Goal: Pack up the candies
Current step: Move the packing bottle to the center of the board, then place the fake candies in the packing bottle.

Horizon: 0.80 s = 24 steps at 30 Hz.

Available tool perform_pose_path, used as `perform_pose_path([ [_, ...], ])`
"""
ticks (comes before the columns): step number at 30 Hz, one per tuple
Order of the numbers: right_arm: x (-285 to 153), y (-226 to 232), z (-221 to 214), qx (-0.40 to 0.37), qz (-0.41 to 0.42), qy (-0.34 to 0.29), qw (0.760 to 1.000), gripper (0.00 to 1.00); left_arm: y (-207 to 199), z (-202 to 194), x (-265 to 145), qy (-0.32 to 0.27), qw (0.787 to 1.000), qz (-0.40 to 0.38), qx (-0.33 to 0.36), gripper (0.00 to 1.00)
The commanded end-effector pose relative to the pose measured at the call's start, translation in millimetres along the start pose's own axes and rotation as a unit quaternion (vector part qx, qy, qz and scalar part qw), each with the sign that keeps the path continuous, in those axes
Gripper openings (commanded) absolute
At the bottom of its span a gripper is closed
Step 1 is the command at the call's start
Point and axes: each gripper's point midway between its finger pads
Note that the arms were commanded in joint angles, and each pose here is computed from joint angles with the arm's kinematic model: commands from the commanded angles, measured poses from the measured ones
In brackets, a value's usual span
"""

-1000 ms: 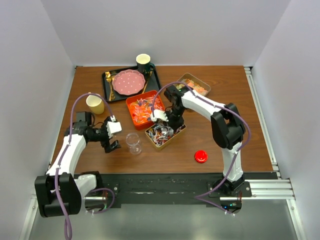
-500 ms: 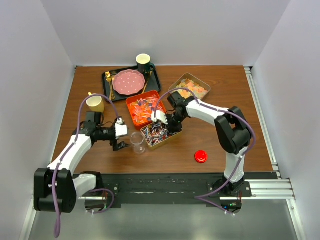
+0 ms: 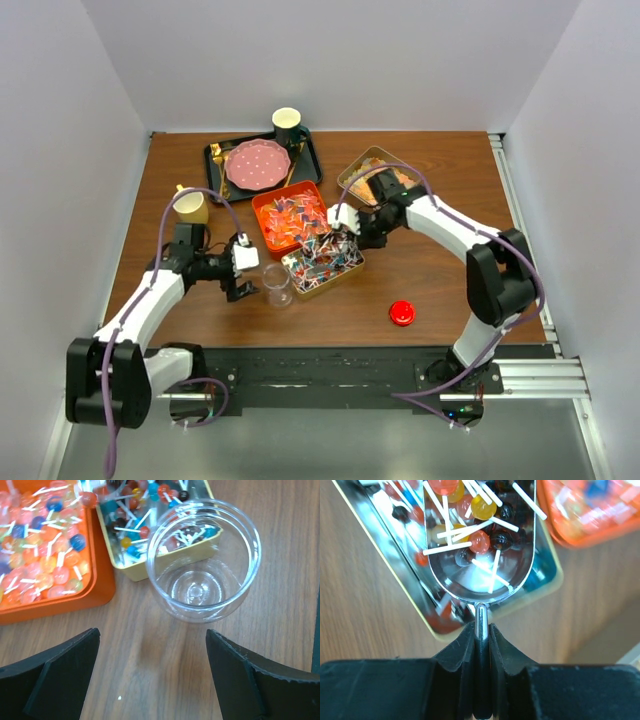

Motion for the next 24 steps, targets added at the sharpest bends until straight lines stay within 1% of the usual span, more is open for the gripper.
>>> perform_pose_path([
  [1, -34, -13, 28, -0.036, -0.027, -0.049, 0.998, 0.00, 23, 0, -15, 0.010, 0.996, 0.070, -0.049, 0.93],
  [3, -42, -18, 37, -0.038, -0.039, -0.060, 0.997, 0.00, 30, -4, -21, 0.011, 0.994, 0.087, -0.065, 0.93],
  [4, -51, -24, 50, -0.044, -0.051, -0.076, 0.995, 0.00, 40, -7, -25, 0.011, 0.991, 0.107, -0.080, 0.93],
  [6, -59, -28, 62, -0.032, -0.060, -0.093, 0.993, 0.00, 54, -8, -30, 0.016, 0.988, 0.132, -0.082, 0.93],
  [7, -67, -35, 75, -0.037, -0.074, -0.113, 0.990, 0.00, 65, -7, -31, 0.012, 0.985, 0.150, -0.087, 0.93],
  [9, -73, -39, 86, -0.018, -0.082, -0.132, 0.988, 0.00, 81, -5, -34, 0.009, 0.979, 0.180, -0.094, 0.93],
  [10, -78, -45, 96, -0.019, -0.093, -0.147, 0.985, 0.00, 92, -2, -33, -0.003, 0.975, 0.194, -0.110, 0.93],
  [12, -80, -47, 103, 0.006, -0.091, -0.160, 0.983, 0.00, 108, 1, -36, -0.011, 0.966, 0.222, -0.132, 0.93],
  [13, -85, -51, 111, 0.007, -0.099, -0.170, 0.980, 0.00, 114, 1, -34, -0.022, 0.959, 0.231, -0.163, 0.93],
  [15, -89, -50, 120, 0.009, -0.097, -0.181, 0.979, 0.00, 132, 9, -39, -0.042, 0.949, 0.264, -0.164, 0.93],
  [16, -92, -49, 124, 0.005, -0.095, -0.182, 0.979, 0.00, 132, 9, -38, -0.048, 0.945, 0.268, -0.183, 0.93],
  [17, -92, -45, 128, -0.020, -0.089, -0.178, 0.980, 0.00, 133, 8, -39, -0.050, 0.943, 0.273, -0.186, 0.93],
  [19, -94, -35, 133, -0.042, -0.068, -0.164, 0.983, 0.00, 133, 5, -38, -0.048, 0.942, 0.275, -0.186, 0.93],
  [21, -96, -38, 138, -0.085, -0.060, -0.152, 0.983, 0.00, 133, 1, -38, -0.039, 0.942, 0.277, -0.183, 0.93],
  [22, -93, -25, 131, -0.086, -0.031, -0.130, 0.987, 0.00, 134, -2, -39, -0.032, 0.943, 0.280, -0.178, 0.93],
  [23, -93, -24, 132, -0.114, -0.025, -0.120, 0.986, 0.00, 136, -3, -40, -0.027, 0.941, 0.286, -0.176, 0.93],
  [24, -92, -30, 132, -0.126, -0.026, -0.107, 0.986, 0.00, 136, -5, -41, -0.023, 0.941, 0.289, -0.175, 0.93],
])
Point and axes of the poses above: each gripper's point midway between its finger pads, its own x axis out along the fingers, its own y axis along the line the jaws close on, z = x × y, and after that the axes turned 1 degree about x, right-handed
